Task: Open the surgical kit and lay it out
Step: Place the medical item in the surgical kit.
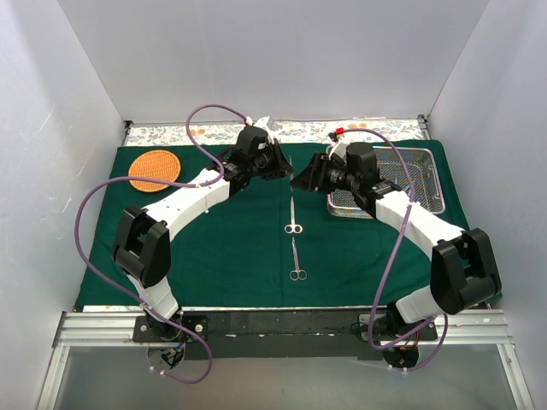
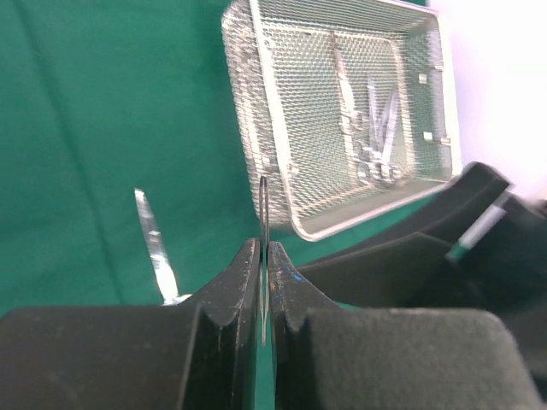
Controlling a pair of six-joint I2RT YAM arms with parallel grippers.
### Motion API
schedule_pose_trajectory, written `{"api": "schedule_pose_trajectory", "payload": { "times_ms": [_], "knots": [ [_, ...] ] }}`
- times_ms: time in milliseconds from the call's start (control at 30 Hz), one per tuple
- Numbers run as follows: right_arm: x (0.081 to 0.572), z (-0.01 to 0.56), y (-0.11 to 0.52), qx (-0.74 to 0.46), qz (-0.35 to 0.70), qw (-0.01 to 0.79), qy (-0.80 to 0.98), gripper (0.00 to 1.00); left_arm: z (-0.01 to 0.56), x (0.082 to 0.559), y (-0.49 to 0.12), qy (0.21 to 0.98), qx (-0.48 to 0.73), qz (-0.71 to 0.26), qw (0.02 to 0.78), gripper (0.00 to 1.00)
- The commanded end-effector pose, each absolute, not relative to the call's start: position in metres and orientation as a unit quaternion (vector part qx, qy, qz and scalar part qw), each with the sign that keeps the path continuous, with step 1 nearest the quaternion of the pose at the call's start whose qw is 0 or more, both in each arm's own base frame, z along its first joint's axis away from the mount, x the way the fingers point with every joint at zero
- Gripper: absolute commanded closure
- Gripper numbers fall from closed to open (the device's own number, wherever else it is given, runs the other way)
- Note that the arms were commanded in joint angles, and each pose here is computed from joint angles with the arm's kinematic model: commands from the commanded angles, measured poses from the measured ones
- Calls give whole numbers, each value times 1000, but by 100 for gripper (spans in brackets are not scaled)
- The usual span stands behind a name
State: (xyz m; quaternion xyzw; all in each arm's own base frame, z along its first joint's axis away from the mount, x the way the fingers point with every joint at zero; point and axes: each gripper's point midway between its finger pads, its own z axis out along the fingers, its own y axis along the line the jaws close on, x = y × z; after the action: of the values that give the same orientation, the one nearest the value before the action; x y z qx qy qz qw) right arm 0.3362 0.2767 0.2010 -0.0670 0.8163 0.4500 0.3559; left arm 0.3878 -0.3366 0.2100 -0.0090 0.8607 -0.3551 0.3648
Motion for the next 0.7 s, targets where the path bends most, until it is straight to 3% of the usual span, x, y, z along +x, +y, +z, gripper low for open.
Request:
{"api": "schedule_pose_trajectory", "payload": {
  "times_ms": [0,300,667],
  "knots": [
    [333,204,256,-90,385,396,829,26,206,401,-321,869,37,-284,403,100],
    [335,186,199,-80,247,428,866,1,164,454,-290,909,73,-151,382,100],
    [337,178,172,-57,215,431,874,2,102,503,-237,940,28,-100,324,100]
  ]
}}
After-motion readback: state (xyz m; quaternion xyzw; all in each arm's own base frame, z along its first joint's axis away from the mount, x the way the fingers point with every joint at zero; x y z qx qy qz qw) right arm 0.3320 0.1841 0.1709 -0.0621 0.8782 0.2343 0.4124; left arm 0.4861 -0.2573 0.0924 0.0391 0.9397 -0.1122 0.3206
